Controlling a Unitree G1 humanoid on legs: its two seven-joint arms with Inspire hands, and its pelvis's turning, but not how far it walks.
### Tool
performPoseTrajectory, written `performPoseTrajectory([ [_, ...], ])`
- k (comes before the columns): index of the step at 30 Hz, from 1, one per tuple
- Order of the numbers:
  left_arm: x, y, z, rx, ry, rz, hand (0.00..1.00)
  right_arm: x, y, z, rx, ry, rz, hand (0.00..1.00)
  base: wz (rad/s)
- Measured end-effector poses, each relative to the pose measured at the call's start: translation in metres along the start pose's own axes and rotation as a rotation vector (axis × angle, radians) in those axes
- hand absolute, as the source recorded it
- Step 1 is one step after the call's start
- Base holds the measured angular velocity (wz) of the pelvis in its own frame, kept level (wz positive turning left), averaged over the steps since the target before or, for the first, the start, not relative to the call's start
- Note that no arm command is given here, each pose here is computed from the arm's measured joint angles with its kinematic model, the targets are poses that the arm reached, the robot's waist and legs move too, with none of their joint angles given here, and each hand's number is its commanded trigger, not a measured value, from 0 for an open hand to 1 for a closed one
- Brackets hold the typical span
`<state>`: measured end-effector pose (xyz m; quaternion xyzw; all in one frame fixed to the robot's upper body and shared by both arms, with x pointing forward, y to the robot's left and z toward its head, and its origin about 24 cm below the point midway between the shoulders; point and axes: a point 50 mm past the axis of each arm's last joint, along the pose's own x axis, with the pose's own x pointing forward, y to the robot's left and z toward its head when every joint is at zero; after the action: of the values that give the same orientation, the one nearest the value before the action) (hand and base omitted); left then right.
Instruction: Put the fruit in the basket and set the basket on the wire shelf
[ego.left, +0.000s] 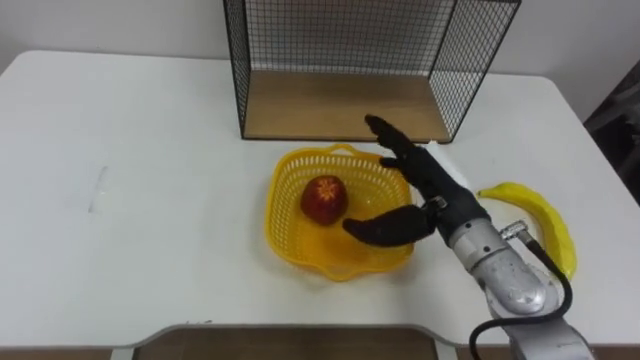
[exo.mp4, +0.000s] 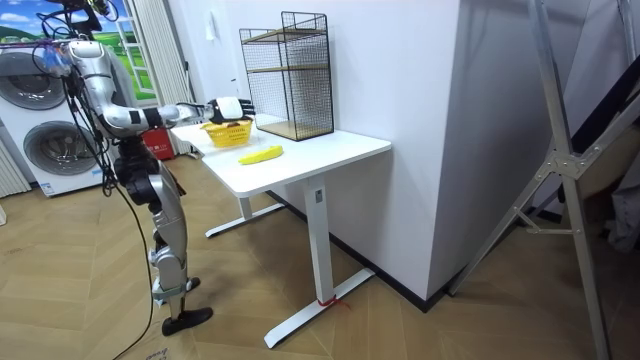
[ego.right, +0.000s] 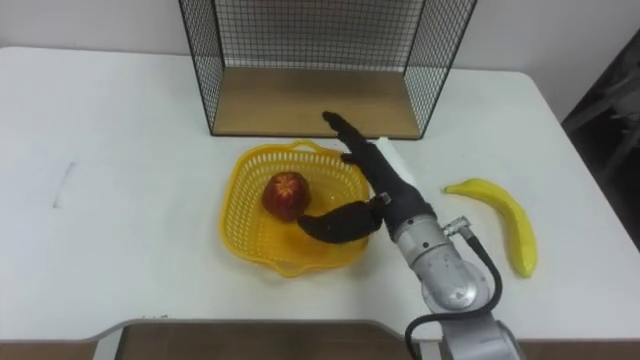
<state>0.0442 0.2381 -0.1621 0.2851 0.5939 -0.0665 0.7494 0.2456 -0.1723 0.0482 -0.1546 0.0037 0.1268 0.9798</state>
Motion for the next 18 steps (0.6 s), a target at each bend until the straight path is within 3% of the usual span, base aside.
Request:
performPoseTrajectory([
  [9,-0.003,-0.01,-0.013,-0.036,0.036,-0.019,0.0,-0.002,-0.027,0.009,0.278,-0.095,-0.172,0.0,0.0],
  [18,-0.005,-0.016,-0.014,-0.045,0.039,-0.031,0.0,-0.005,-0.038,0.007,0.389,-0.104,-0.271,0.0,0.0],
])
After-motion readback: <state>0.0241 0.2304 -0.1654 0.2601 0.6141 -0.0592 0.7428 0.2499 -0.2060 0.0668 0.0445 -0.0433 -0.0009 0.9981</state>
